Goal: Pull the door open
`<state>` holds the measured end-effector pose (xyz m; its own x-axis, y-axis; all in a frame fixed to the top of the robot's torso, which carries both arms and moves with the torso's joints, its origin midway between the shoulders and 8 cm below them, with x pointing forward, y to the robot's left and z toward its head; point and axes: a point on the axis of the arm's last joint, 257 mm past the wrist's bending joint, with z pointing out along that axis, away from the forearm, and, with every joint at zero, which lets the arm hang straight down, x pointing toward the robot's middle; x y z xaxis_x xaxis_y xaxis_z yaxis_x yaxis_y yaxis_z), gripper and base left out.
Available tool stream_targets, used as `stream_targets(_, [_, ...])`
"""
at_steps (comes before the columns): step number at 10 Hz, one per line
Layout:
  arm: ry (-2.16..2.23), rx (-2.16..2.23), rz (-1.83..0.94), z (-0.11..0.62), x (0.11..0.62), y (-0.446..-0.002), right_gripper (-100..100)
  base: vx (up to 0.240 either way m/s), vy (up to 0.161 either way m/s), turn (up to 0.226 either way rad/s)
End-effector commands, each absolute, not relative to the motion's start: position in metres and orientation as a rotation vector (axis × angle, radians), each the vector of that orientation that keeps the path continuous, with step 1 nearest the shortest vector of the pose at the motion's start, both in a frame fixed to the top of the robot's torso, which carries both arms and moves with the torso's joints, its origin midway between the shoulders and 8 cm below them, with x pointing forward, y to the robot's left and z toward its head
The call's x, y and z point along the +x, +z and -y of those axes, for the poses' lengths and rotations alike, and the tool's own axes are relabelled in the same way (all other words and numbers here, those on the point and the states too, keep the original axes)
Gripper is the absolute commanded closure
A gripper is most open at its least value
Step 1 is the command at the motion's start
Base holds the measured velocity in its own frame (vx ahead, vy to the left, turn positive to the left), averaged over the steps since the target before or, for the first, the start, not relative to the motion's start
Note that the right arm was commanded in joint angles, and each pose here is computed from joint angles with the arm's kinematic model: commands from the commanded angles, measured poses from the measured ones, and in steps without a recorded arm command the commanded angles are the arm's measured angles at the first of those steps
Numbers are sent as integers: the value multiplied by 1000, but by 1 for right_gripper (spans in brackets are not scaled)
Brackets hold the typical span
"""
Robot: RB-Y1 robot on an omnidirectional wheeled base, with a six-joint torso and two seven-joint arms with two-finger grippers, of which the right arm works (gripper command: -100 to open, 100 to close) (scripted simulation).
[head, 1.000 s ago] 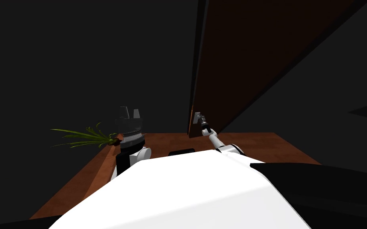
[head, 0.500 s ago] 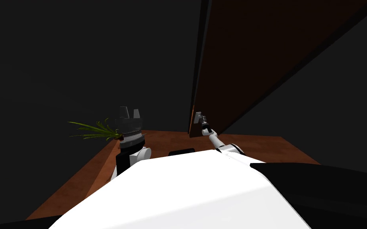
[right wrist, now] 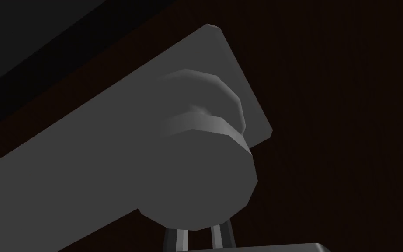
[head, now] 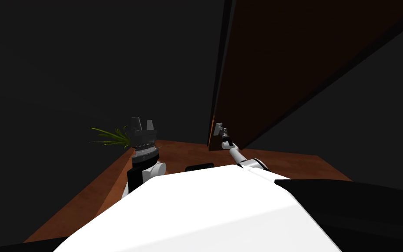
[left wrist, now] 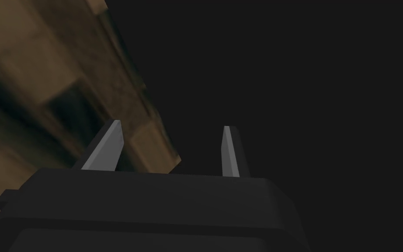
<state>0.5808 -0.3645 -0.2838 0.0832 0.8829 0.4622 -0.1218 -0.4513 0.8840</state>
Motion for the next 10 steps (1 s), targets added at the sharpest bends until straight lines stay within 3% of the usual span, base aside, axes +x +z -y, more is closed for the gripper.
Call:
stream_targets(1, [1574, 1538, -720, 361, 587, -272, 100, -53, -37, 111])
stream_targets(10, [1665, 1654, -563, 371, 587, -275, 100, -27, -19, 54])
